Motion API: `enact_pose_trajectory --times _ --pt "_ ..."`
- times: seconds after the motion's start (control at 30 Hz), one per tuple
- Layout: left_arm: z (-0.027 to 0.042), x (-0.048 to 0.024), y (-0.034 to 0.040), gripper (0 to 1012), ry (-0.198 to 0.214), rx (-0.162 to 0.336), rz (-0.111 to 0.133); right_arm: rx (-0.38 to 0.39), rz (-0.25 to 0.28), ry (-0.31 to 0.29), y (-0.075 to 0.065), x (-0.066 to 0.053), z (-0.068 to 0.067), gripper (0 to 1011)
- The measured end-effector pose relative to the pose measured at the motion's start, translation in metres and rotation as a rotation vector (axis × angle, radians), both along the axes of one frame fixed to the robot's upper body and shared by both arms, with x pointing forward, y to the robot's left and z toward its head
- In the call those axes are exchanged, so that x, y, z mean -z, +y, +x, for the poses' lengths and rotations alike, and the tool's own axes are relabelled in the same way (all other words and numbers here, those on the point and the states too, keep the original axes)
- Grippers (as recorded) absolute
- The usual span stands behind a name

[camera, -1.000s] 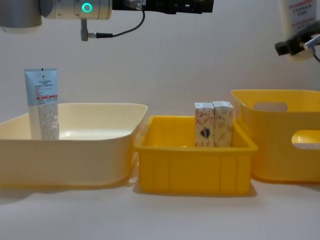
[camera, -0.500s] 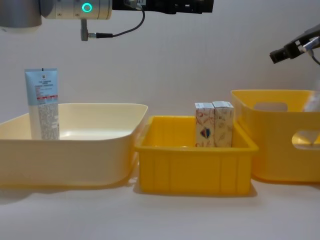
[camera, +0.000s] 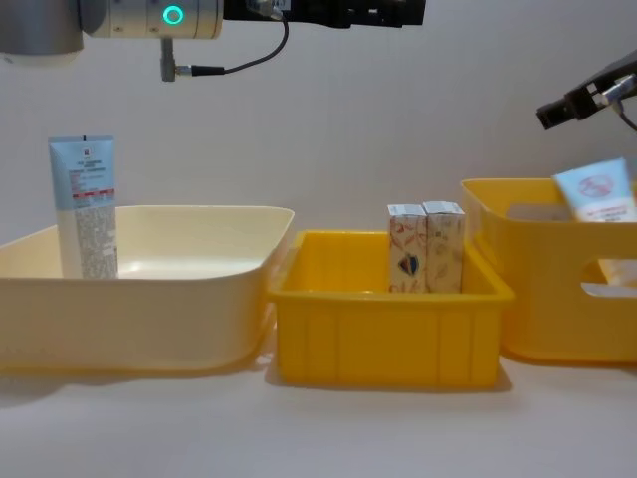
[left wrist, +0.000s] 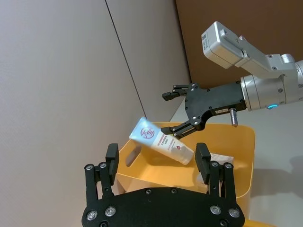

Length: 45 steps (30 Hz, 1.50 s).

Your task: Bimanual collaborative sorting of washing and personal care products

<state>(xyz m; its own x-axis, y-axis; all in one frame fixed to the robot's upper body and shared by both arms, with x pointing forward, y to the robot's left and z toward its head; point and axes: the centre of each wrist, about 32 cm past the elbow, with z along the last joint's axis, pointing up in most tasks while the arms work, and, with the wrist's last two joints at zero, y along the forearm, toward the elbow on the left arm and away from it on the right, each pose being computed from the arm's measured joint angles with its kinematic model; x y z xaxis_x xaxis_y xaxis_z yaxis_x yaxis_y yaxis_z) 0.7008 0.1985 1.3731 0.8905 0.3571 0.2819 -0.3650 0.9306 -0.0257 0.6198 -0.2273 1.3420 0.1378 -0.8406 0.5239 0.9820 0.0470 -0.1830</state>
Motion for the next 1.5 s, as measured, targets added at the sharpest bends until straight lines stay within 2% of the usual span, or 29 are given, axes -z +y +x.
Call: enact_pose_trajectory --times 0.33,0.6,0.7,0.93,1.0,1.23,1.27,1.37,1.5 --pt "0.0 0.0 0.0 1002 0.0 0.0 0.0 -0.005 -0.003 -0.007 0.0 0.001 0.0 1001" --pt "0.0 0.0 0.0 1002 0.0 0.0 0.0 0.0 -0.014 -0.066 -0.002 0.002 -0.007 1001" --pt "0.0 0.0 0.0 1002 0.0 0.0 0.0 0.022 -0.024 -0.097 -0.003 0.004 -0.016 1001" --pt "0.0 0.0 0.0 1001 0.0 0.0 0.0 0.082 -0.048 -0.119 -0.006 0.008 -0.035 1001" --pt "0.0 0.0 0.0 1002 0.0 0.0 0.0 0.113 -0.06 -0.128 -0.008 0.008 -0.046 1001" --pt "0.0 0.0001 0.0001 1001 0.0 0.0 0.0 0.192 -0.09 -0.124 -0.012 0.013 -0.069 1001" --pt "0.0 0.0 0.0 1001 0.0 0.0 0.0 0.216 -0.1 -0.119 -0.014 0.014 -0.076 1001" --pt "0.0 0.0001 0.0007 1001 0.0 -0.001 0.0 0.24 -0.111 -0.115 -0.016 0.016 -0.084 1001" --pt "-0.0005 0.0015 -0.0001 1001 0.001 -0.002 -0.001 0.239 -0.11 -0.116 -0.016 0.016 -0.084 1001"
